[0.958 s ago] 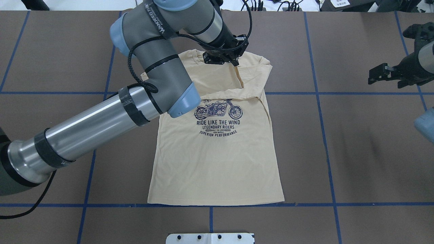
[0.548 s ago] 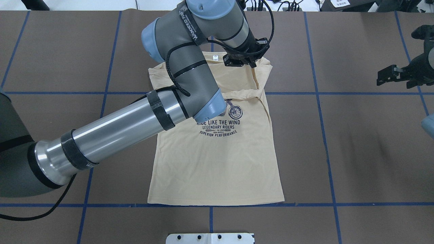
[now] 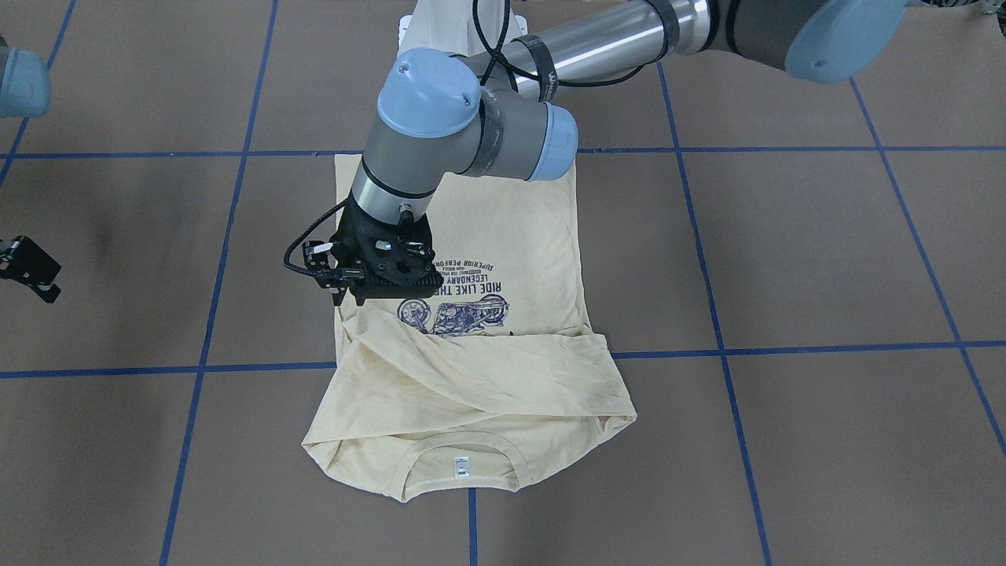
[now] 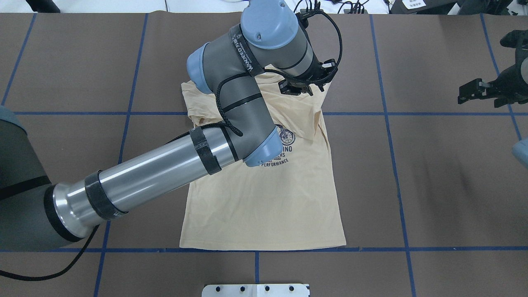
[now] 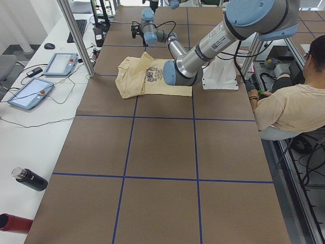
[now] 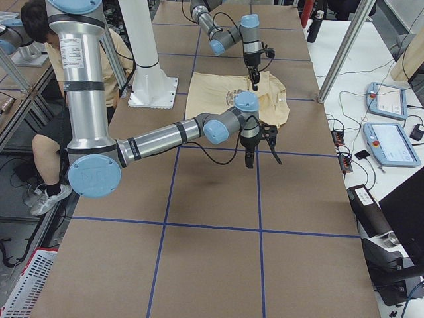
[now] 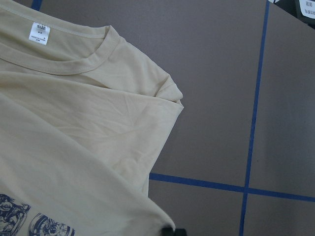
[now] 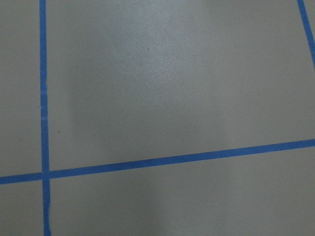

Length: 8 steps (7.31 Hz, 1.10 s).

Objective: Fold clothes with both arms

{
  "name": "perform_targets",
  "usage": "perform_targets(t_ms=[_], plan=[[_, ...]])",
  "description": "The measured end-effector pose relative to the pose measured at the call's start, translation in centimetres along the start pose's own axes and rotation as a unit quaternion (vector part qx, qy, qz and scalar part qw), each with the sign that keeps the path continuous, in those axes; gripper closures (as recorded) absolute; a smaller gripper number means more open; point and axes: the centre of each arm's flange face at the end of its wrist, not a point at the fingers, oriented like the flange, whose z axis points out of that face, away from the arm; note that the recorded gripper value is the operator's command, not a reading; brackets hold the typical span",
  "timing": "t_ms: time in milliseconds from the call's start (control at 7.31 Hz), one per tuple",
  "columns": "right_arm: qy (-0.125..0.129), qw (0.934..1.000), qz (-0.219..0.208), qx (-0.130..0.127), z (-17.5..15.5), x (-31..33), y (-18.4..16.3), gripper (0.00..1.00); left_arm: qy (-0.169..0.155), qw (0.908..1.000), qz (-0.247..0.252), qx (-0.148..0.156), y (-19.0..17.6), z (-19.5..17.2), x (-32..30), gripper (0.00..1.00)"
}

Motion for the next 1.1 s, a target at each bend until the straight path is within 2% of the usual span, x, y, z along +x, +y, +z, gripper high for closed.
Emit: perform_targets(t_ms=[274,411,548,684,821,958,1095], plan=[[-0.026,0.9992,0.028,-0.011,-0.8,-1.6,0.8,0.00,0.028,0.9996,0.006,0.000,0.8,-2.4,-0.1,0.13],[-0.054,0.9966,0.058,-0.024,-0.9,-4.4,2.4,0.00,0.049,0.9987,0.013,0.000,1.9,-4.8,-2.5,0.14],[-0.087,0.9907,0.099,-0.032,-0.4,-8.4,5.0,0.00,0.070,0.9973,0.022,0.002,3.3,-8.0,-5.9,0.15],[-0.123,0.9811,0.145,-0.032,0.2,-12.6,8.2,0.00,0.080,0.9963,0.030,0.005,4.0,-10.5,-9.3,0.15],[-0.152,0.9706,0.184,-0.031,0.6,-16.5,12.1,0.00,0.077,0.9956,0.051,0.015,3.8,-12.1,-12.7,0.15],[-0.166,0.9633,0.208,-0.034,0.9,-19.3,16.3,0.01,0.065,0.9938,0.085,0.028,2.8,-13.2,-15.8,0.15],[-0.169,0.9589,0.225,-0.038,1.7,-21.5,20.8,0.01,0.055,0.9919,0.108,0.039,1.7,-13.9,-17.9,0.15]])
